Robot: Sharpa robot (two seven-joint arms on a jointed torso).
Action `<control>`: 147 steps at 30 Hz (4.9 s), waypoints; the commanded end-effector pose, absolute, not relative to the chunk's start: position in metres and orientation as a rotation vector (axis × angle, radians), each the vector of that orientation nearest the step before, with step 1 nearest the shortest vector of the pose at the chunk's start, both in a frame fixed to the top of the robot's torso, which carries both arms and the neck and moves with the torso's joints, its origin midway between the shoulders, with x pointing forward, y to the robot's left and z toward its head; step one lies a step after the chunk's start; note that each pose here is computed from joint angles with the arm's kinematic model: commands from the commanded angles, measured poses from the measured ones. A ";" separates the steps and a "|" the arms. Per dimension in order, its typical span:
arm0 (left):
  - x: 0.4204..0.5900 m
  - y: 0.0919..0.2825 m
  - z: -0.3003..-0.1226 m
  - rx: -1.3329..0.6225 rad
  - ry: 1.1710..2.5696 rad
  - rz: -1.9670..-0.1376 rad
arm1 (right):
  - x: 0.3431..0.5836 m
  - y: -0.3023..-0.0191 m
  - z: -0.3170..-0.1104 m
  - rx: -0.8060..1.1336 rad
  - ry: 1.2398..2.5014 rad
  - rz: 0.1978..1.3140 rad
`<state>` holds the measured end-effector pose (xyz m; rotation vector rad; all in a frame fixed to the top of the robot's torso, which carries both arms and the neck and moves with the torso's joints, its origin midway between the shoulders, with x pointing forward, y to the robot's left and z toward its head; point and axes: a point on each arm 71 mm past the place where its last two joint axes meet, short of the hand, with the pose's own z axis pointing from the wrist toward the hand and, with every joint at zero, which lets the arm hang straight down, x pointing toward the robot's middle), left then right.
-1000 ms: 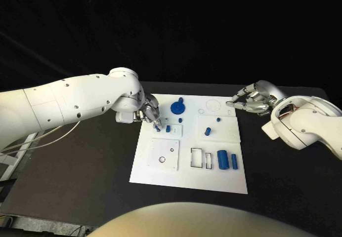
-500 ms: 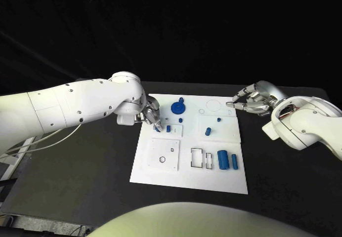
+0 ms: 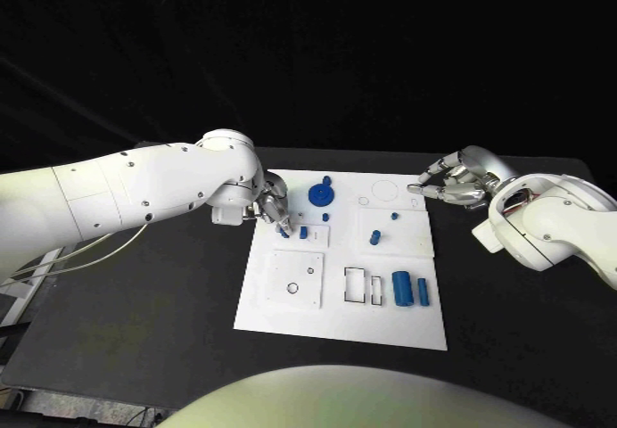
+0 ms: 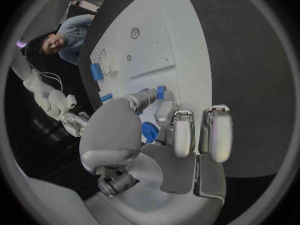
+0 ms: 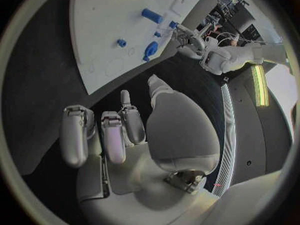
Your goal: Assemble the parts on the task board
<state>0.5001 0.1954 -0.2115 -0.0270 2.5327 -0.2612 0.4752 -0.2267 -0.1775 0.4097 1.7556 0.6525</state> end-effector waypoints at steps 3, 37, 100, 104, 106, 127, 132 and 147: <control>0.500 0.196 -0.213 -0.019 2.525 -0.252 | 0.475 -0.226 -0.178 0.392 1.764 0.653; 0.499 0.197 -0.213 -0.103 2.520 -0.278 | 0.475 -0.226 -0.178 0.391 1.763 0.652; 0.498 0.199 -0.217 -0.129 2.656 -0.324 | 0.475 -0.225 -0.178 0.389 1.766 0.651; 0.498 0.200 -0.217 -0.131 2.659 -0.323 | 0.475 -0.225 -0.178 0.389 1.766 0.651; 0.499 0.200 -0.217 -0.131 2.661 -0.323 | 0.475 -0.225 -0.178 0.389 1.766 0.651; 0.504 0.205 -0.215 -0.147 2.671 -0.315 | 0.475 -0.226 -0.178 0.388 1.765 0.650; 0.504 0.205 -0.215 -0.145 2.679 -0.316 | 0.475 -0.225 -0.178 0.387 1.766 0.651; 0.504 0.203 -0.216 -0.145 2.706 -0.332 | 0.475 -0.224 -0.178 0.386 1.766 0.652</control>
